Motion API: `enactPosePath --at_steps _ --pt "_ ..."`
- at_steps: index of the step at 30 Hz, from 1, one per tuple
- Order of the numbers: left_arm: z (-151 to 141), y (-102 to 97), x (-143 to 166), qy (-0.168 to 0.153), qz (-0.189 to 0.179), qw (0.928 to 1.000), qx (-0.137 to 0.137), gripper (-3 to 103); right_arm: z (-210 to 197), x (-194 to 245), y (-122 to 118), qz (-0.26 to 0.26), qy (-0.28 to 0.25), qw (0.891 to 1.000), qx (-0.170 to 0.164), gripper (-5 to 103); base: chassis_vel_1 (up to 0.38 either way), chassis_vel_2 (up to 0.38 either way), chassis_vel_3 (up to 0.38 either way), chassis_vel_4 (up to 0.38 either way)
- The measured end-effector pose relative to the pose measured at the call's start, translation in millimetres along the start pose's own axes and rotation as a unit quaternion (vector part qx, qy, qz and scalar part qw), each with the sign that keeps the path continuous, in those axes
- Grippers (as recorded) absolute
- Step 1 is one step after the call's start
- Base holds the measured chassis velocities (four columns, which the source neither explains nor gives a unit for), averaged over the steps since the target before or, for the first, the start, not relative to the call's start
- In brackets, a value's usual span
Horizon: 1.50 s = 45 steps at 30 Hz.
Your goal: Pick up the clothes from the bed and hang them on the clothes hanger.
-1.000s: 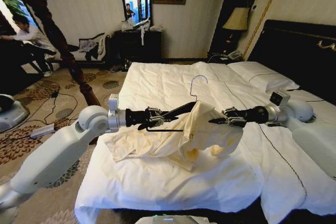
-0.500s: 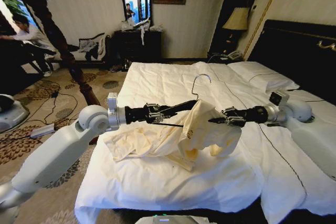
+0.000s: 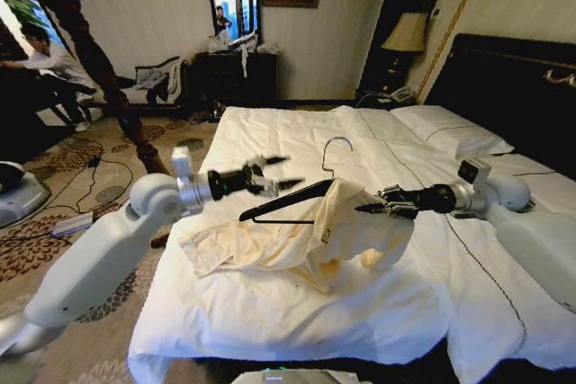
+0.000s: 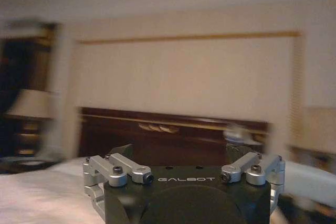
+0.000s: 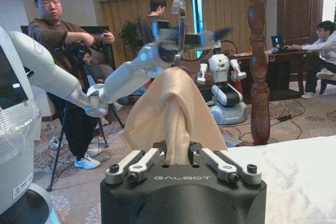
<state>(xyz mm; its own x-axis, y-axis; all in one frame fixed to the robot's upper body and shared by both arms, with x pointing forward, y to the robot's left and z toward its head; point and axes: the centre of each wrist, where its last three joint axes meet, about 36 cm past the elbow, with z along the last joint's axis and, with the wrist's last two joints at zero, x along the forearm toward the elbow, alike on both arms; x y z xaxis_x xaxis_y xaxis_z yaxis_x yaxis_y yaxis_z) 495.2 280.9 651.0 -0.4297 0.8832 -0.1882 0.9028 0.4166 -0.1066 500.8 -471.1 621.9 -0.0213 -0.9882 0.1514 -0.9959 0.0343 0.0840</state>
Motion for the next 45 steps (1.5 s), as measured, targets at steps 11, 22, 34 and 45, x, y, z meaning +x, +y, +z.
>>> enactPosePath --at_steps 11,22,34,45 --pt "123.9 27.4 88.0 0.152 -0.353 0.923 -0.022 100 -27.4 -13.6 7.0 -0.003 -0.017 0.999 0.047 16 0.0 0.0 0.0 0.0" --pt "214.2 -67.6 84.8 0.18 -0.289 0.9393 -0.042 100 -30.3 -18.9 10.4 -0.005 -0.023 0.998 0.059 16 0.0 0.0 0.0 0.0" --pt "265.0 -112.4 96.4 0.174 -0.222 0.9558 -0.083 100 -31.3 -32.1 15.7 -0.003 -0.036 0.996 0.075 16 0.0 0.0 0.0 0.0" --pt "266.6 -118.8 127.4 0.177 -0.181 0.9635 -0.086 100 -31.7 -30.8 15.8 0.002 -0.04 0.996 0.082 16 0.0 0.0 0.0 0.0"
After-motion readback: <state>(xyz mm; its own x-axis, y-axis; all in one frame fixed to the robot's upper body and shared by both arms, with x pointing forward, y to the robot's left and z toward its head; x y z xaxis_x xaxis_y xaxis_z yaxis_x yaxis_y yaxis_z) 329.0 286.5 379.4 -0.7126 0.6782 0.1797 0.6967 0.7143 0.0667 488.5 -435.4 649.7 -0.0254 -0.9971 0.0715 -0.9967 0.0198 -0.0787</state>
